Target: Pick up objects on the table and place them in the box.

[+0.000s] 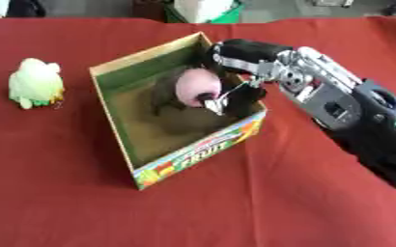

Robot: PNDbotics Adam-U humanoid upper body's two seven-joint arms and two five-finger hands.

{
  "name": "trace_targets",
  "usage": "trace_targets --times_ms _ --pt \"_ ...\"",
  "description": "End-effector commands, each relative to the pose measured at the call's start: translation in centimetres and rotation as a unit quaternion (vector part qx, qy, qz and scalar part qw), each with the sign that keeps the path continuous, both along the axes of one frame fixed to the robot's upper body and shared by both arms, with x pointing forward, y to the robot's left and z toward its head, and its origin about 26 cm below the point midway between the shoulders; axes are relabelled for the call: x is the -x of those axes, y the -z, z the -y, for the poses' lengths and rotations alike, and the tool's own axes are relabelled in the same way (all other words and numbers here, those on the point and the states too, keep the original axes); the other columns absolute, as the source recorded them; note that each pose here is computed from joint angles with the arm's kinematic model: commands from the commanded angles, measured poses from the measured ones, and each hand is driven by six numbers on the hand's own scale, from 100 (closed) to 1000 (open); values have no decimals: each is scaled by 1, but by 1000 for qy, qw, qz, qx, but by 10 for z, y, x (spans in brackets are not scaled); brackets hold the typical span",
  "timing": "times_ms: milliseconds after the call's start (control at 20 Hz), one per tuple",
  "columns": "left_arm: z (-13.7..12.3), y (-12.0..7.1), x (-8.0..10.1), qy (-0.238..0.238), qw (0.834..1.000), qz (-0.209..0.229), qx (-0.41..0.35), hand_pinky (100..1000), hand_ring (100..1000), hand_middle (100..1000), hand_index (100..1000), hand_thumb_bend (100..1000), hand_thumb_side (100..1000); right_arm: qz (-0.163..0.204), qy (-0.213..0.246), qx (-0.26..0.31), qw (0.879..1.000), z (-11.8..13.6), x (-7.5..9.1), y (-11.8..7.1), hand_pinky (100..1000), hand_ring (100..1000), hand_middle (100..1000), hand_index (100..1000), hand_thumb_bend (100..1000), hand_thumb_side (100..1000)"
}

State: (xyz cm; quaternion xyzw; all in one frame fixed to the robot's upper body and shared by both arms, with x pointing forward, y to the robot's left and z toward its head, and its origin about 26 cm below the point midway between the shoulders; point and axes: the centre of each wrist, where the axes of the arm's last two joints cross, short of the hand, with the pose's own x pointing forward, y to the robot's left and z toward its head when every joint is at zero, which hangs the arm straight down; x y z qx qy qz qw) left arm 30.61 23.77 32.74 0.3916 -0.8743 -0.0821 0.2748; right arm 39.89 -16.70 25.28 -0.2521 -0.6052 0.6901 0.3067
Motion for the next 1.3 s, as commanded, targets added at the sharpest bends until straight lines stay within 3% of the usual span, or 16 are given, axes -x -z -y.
trace_targets --times_ms 50,200,350,400,500,700,1300 --pt "0 -9 5 3 1000 20 -2 657 666 722 818 334 881 -1 4 20 1000 1 -4 1 633 791 662 744 100 560" --pt "0 -9 5 3 1000 20 -2 656 666 723 818 334 882 -10 1 36 999 1 -7 1 661 817 731 798 100 681" --pt "0 -9 5 3 1000 20 -2 656 666 722 818 333 882 -22 1 46 999 3 -10 0 678 836 771 845 147 739" --pt "0 -9 5 3 1000 20 -1 656 666 723 818 333 882 -26 1 47 999 4 -10 -1 691 855 807 883 260 756" --pt "0 -9 5 2 1000 19 -2 656 666 722 818 332 882 -35 -3 47 998 6 -11 -4 706 872 822 901 385 760" --pt "0 -9 5 0 1000 18 -2 655 666 722 817 334 882 -37 -14 36 999 11 -5 -16 718 879 827 910 489 744" --pt "-1 -8 5 -3 1000 18 -1 655 666 723 812 331 882 1 -15 -88 996 31 29 -64 699 854 795 899 364 788"
